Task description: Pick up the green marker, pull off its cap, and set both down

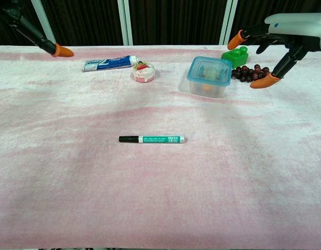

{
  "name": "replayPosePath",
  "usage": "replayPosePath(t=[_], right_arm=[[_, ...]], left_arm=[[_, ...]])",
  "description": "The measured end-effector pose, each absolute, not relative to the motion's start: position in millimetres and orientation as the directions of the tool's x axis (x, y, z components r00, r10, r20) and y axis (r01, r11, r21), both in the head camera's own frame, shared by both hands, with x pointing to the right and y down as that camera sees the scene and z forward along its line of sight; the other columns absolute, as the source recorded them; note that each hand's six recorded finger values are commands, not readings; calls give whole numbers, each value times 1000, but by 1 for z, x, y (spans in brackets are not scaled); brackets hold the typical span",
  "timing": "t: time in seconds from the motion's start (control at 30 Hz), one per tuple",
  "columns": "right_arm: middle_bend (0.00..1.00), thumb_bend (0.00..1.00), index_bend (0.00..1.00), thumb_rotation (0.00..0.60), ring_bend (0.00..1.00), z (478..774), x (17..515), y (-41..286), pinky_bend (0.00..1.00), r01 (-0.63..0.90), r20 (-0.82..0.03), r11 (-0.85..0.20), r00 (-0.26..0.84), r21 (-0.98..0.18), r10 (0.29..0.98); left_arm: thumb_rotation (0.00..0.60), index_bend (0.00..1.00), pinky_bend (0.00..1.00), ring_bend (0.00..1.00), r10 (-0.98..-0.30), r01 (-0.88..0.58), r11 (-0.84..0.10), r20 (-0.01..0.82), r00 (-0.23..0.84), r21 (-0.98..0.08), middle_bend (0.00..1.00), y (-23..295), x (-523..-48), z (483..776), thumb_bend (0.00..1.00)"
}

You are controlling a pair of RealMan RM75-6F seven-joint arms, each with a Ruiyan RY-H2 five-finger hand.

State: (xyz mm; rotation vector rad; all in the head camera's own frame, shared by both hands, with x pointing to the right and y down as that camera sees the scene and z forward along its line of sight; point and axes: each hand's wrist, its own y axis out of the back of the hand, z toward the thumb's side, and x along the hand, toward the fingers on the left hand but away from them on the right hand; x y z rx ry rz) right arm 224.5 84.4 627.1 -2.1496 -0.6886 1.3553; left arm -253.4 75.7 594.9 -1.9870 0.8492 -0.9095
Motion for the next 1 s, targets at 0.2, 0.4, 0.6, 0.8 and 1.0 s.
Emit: replayPosePath(t=[0.2, 0.4, 0.6, 0.8, 1.0], right_arm=[[17, 127, 205, 600, 81, 635, 223, 91, 166, 128, -685, -771, 385, -624, 618], [17, 127, 202, 600, 81, 636, 223, 91, 166, 132, -686, -770, 381, -624, 620], [17, 127, 202, 600, 81, 633, 227, 92, 166, 172, -667, -754, 371, -634, 646], [18, 127, 202, 600, 81, 633, 232, 106, 166, 164, -687, -770, 367, -616, 627], [18, 126, 205, 600, 81, 641, 238, 127, 165, 160, -711, -791, 359, -591, 604]], left_arm=[[600, 96, 64, 6, -783, -308, -513, 291, 550, -801, 123, 77, -235, 598, 125], [600, 134, 73, 10, -758, -280, -536, 307, 576, -797, 134, 75, -225, 602, 126], [600, 134, 77, 15, -754, -254, -537, 323, 572, -805, 137, 79, -226, 605, 127], [600, 132, 77, 15, -755, -201, -517, 332, 566, -832, 136, 100, -244, 605, 127], [600, 132, 77, 15, -774, -111, -405, 276, 570, -908, 136, 98, -250, 591, 126]])
